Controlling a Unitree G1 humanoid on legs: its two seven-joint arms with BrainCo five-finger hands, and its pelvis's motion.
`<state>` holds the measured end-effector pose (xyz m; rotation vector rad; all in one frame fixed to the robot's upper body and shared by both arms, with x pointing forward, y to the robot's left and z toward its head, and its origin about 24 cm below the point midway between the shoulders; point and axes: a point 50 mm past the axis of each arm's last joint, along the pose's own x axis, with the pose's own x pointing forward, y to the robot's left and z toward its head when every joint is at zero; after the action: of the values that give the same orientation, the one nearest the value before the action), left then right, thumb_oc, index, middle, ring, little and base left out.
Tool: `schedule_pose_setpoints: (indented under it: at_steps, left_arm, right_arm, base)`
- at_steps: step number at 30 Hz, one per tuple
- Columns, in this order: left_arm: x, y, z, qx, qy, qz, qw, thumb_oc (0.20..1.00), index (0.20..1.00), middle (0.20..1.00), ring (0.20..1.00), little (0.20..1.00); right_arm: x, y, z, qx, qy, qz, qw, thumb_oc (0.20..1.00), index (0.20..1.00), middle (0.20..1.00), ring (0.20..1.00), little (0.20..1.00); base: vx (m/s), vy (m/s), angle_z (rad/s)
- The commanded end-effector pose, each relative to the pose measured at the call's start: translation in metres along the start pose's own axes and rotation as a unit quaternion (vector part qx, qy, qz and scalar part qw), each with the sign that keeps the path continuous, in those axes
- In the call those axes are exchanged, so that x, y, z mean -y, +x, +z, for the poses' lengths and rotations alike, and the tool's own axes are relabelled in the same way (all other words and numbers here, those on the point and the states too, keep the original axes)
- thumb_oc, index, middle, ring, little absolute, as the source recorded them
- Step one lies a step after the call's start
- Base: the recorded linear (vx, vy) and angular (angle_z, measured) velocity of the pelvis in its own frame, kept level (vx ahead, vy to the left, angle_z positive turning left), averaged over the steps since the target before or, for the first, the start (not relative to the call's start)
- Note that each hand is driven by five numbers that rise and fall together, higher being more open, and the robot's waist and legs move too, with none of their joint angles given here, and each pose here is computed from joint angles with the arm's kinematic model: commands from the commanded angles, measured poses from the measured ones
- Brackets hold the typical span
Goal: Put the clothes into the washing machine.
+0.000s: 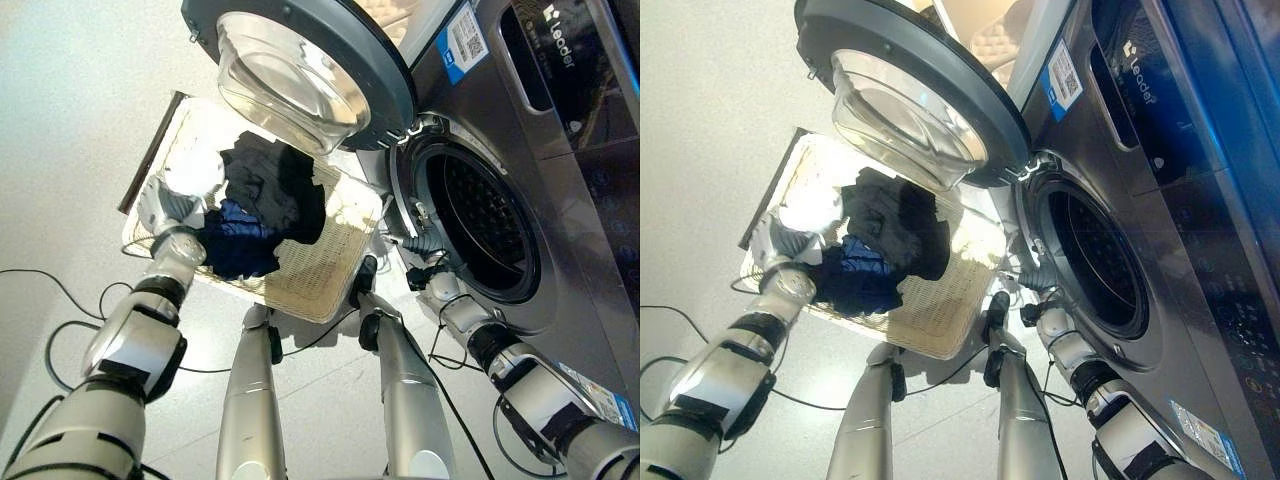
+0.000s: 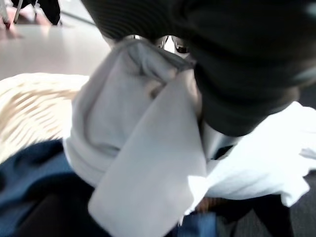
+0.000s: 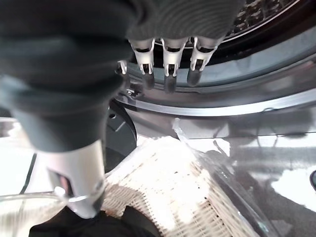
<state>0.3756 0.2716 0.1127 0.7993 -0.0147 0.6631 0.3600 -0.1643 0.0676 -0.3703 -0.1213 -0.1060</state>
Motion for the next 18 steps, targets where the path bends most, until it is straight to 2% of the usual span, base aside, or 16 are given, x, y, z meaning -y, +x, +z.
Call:
schedule_pose_setpoints:
  at_steps: [1,3,4,5,7,14,18]
  left_arm:
    - [0.003,-0.003,0.005,-0.024,-0.118,0.009,0.993,0.2,0.2,0.2,0.2,0.2]
    - [0.007,-0.006,0.003,-0.037,-0.172,-0.005,0.984,0.2,0.2,0.2,0.2,0.2]
    - [0.007,-0.006,0.003,-0.037,-0.172,-0.005,0.984,0.2,0.2,0.2,0.2,0.2]
    - [0.011,-0.009,0.004,-0.047,-0.237,-0.023,0.97,0.2,0.2,0.2,0.2,0.2]
    - [0.012,-0.01,0.007,-0.041,-0.259,-0.03,0.965,0.2,0.2,0.2,0.2,0.2]
    - [0.012,-0.012,0.024,0.027,-0.2,-0.02,0.979,0.2,0.2,0.2,0.2,0.2]
    - [0.009,-0.012,0.026,0.03,-0.254,-0.019,0.967,0.2,0.2,0.2,0.2,0.2]
  right_arm:
    - [0.016,-0.003,-0.006,-0.002,0.007,-0.029,1.0,1.0,1.0,1.0,1.0,1.0]
    - [0.016,-0.005,-0.01,-0.009,0.006,-0.029,1.0,1.0,1.0,1.0,1.0,1.0]
    - [0.016,-0.005,-0.01,-0.009,0.006,-0.029,1.0,1.0,1.0,1.0,1.0,1.0]
    - [0.013,-0.008,-0.012,-0.012,0.005,-0.028,1.0,1.0,1.0,1.0,1.0,1.0]
    - [0.013,-0.009,-0.012,-0.014,0.006,-0.026,1.0,1.0,1.0,1.0,1.0,1.0]
    - [0.014,-0.009,-0.01,-0.015,0.005,-0.021,1.0,1.0,1.0,1.0,1.0,1.0]
    - [0.012,-0.011,-0.014,-0.019,0.007,-0.019,1.0,1.0,1.0,1.0,1.0,1.0]
  base:
    - [0.0,0.0,0.0]
    - [0.0,-0.005,-0.04]
    - [0.01,0.004,-0.03]
    - [0.0,0.0,0.0]
    - [0.0,0.0,0.0]
    - [0.0,0.001,0.0]
    - [0.01,0.0,-0.03]
